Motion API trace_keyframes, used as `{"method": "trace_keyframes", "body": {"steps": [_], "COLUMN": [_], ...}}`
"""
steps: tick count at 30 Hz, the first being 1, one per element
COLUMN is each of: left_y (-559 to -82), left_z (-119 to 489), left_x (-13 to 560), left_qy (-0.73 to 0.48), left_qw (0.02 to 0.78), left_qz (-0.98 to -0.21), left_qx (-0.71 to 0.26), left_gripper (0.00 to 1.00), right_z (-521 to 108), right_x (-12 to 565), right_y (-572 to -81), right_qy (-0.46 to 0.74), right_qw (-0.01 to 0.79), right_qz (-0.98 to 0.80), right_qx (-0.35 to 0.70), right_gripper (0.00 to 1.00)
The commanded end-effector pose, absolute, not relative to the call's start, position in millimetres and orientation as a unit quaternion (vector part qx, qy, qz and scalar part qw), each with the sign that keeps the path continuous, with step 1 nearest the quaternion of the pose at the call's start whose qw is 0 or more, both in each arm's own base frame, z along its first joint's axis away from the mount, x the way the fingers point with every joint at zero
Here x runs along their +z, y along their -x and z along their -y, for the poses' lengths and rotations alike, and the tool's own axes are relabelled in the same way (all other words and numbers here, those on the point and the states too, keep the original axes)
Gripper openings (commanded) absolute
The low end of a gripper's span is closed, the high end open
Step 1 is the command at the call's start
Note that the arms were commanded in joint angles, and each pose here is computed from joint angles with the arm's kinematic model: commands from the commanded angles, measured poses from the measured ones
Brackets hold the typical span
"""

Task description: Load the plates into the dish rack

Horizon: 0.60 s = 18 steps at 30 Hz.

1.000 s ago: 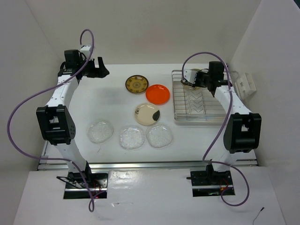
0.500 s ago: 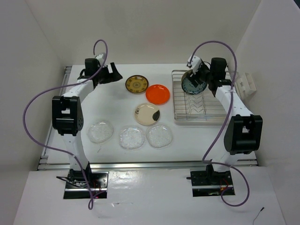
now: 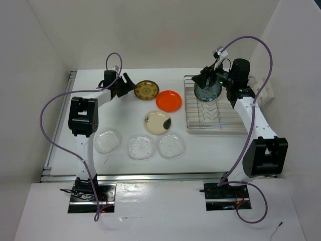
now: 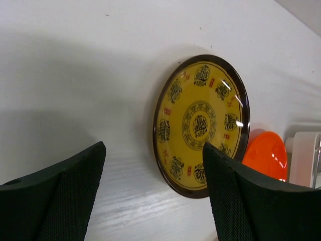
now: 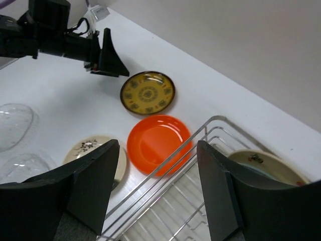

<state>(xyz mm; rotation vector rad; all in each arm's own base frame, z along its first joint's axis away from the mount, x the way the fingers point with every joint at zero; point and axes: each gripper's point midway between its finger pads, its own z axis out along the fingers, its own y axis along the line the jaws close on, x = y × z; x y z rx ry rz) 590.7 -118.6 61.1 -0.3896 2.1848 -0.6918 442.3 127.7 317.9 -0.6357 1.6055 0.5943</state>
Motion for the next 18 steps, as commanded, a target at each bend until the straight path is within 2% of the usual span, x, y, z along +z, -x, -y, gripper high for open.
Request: {"method": "trace_keyframes", "body": {"steps": [1,3,10,14,18], "left_y": [-611.3,-612.0,-605.3,-599.8,-594.8], "left_z": [123.6,129.9,150.3,153.6,153.4], "left_x": [66.4,59.7,40.6,27.2,16.3], "left_qy": [0.18,0.189,0.205,0.22,0.229], "left_qw": [0.412,0.395,0.356,0.334,0.32], "left_qz": [-0.839,-0.837,-0.84,-0.841,-0.845], "left_qx": [-0.308,-0.327,-0.355,-0.364,-0.361], "left_gripper": [0.84,0.78,0.76,0.64,0.61], "right_z": [-135.6,-134.4,-129.9,-129.9,-129.8], "right_x": [337.3,340.8,346.1,343.9,346.3], "right_y": [-421.6,-418.2,-415.8,-415.2,-412.2], "right_qy": [0.251,0.247,0.229,0.228,0.228], "right_qw": [0.613,0.618,0.634,0.63,0.631], "right_qz": [-0.689,-0.687,-0.686,-0.69,-0.689], "right_qx": [0.294,0.292,0.273,0.274,0.274], "right_gripper": [0.71,0.71,0.71,0.71,0.71]}}
